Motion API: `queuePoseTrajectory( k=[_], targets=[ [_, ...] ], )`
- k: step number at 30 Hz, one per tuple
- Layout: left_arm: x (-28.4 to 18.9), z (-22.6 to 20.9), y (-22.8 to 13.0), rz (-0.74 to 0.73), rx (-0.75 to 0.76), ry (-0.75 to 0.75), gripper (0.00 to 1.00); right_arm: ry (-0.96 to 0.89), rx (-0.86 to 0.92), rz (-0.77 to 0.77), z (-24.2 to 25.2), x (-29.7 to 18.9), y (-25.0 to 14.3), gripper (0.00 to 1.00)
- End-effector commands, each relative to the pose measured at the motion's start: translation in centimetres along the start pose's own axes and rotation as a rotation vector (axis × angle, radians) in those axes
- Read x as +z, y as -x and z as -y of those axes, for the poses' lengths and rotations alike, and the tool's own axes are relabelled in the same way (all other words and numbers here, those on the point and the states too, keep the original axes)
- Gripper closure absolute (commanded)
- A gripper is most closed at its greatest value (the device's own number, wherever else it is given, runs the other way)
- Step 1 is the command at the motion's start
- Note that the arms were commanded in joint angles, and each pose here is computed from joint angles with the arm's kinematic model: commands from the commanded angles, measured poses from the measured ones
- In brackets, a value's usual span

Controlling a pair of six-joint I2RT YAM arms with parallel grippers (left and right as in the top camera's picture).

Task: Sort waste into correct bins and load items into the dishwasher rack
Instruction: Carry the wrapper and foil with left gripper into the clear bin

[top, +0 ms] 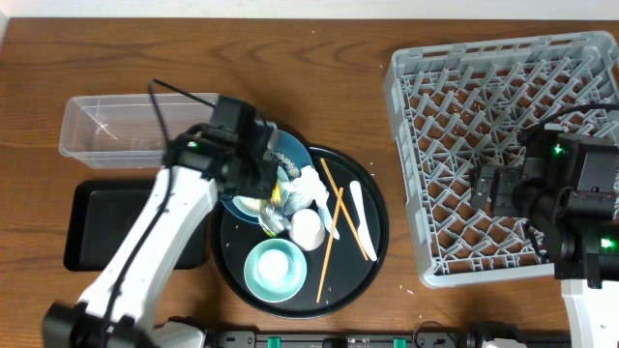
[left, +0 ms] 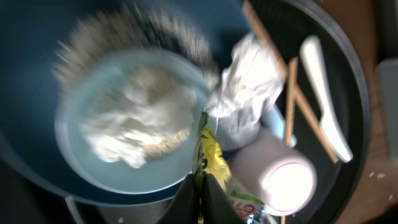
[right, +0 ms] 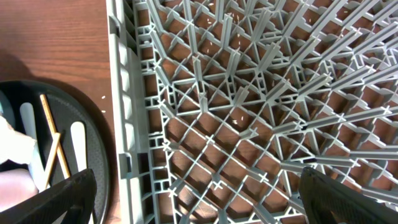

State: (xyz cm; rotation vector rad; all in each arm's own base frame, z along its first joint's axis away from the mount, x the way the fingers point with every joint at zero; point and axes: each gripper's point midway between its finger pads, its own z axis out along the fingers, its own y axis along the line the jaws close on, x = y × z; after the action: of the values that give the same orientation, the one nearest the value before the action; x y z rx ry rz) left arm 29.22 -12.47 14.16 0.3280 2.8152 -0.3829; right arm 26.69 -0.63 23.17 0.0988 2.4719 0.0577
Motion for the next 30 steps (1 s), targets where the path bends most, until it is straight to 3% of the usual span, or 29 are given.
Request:
queuePoseTrajectory(
  k=[1, 17, 28, 30],
  targets=[
    [-3.2, -1.8, 2.3, 0.105, -0.024, 0.082, 0.94, 0.007, -0.013, 0.021, -0.2, -0.6, 0.6, 0.01],
    [-11.0, -18.1, 10.2, 0.543, -0.393, 0.321, 0.94, 0.007, -0.012, 0.017, -0.2, -0.6, 0.5, 0.01],
    [-5.1, -22.7, 10.7, 0.452, -0.452, 0.357, 0.93, 0.007, -0.012, 0.007, -0.2, -0.6, 0.2, 0.01],
    [-4.9, -22.8, 10.7, 0.447, -0.453, 0.356, 0.85, 0.007, -0.012, 0.003, -0.2, -0.6, 0.2, 0.01]
  ],
)
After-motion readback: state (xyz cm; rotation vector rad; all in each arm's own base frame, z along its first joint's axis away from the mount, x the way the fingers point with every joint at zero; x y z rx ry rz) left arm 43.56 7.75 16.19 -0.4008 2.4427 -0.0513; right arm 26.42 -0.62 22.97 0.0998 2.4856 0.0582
